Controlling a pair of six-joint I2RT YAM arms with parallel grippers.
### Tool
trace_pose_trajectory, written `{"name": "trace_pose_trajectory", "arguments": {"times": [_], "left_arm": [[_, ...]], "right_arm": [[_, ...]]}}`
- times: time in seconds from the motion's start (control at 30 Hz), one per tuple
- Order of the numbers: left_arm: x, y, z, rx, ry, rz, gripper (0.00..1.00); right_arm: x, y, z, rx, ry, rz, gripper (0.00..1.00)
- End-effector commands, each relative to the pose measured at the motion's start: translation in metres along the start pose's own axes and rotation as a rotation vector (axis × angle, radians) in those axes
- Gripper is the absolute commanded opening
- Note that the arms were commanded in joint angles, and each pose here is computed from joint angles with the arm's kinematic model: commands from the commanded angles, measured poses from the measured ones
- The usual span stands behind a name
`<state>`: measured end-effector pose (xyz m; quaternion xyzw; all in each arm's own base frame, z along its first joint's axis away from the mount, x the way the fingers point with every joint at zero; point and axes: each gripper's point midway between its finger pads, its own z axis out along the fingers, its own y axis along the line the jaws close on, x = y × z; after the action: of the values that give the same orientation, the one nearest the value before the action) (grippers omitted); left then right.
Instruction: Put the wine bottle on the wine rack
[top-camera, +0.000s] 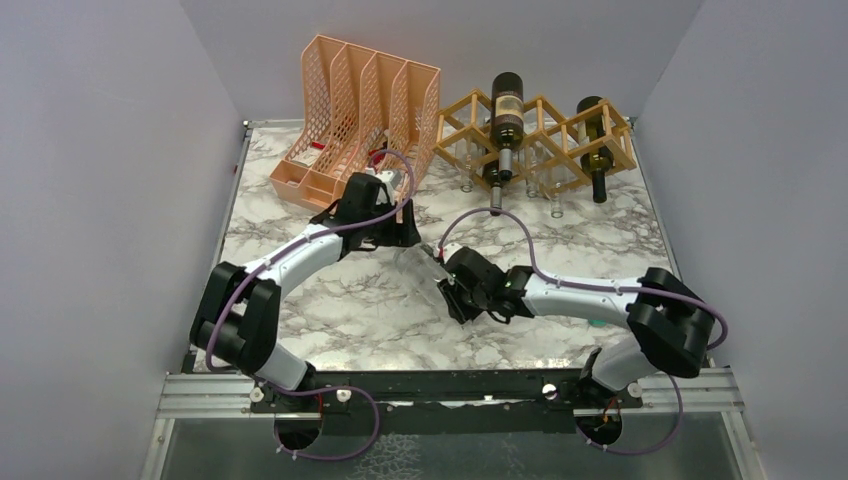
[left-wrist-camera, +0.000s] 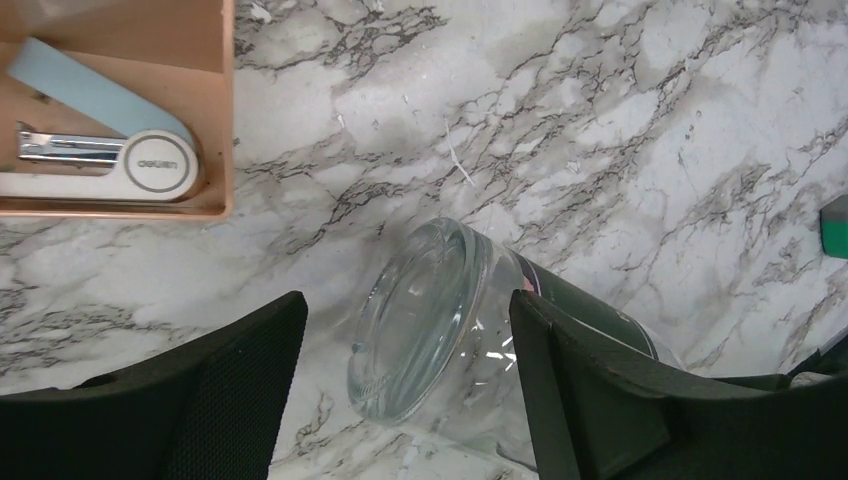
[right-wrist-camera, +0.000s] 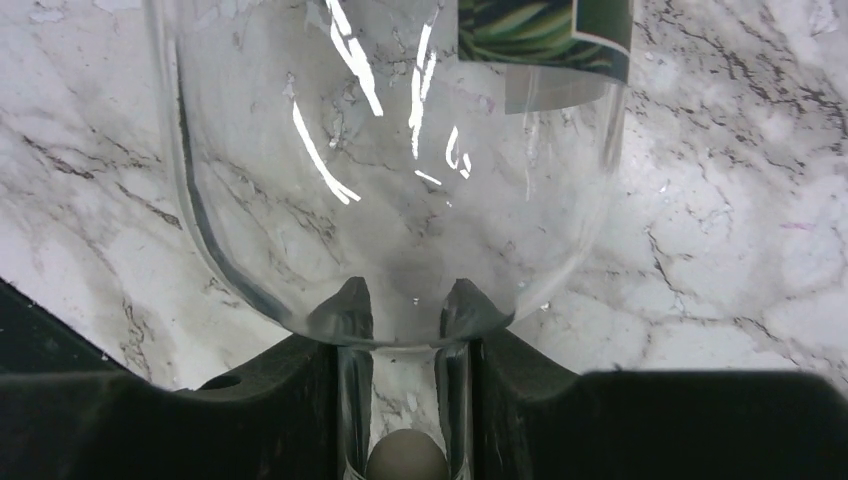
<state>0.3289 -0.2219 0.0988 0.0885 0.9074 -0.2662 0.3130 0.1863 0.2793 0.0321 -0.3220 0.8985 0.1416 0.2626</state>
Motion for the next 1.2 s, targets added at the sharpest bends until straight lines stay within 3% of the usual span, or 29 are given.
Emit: {"name": "trace_pose_trajectory", "arguments": {"times": [0.0,0.53,0.97,1.17], "left_arm": [[-0.046,-0.005,-0.033,-0.058,-0.133,0.043,0.81],[-0.106,-0.01,-0.11,-0.158,-0.403,0.069,0.82],[-0.154,-0.065,-0.216,-0.033,-0.662,0.171,0.84],[-0.157,-0.074,-0.236,-0.013,-0.702,0.177,0.87]], "right_arm": [[-0.047,0.005,-0.028,-0.019,-0.157,-0.003,0.01],[-0.094,0.006,-0.092,-0.046,-0.385,-0.001,0.01],[-0.197,-0.007,-0.207,0.053,-0.698,-0.004,0.01],[-0.242,-0.03,-0.254,0.19,-0.821,0.034,0.01]]}}
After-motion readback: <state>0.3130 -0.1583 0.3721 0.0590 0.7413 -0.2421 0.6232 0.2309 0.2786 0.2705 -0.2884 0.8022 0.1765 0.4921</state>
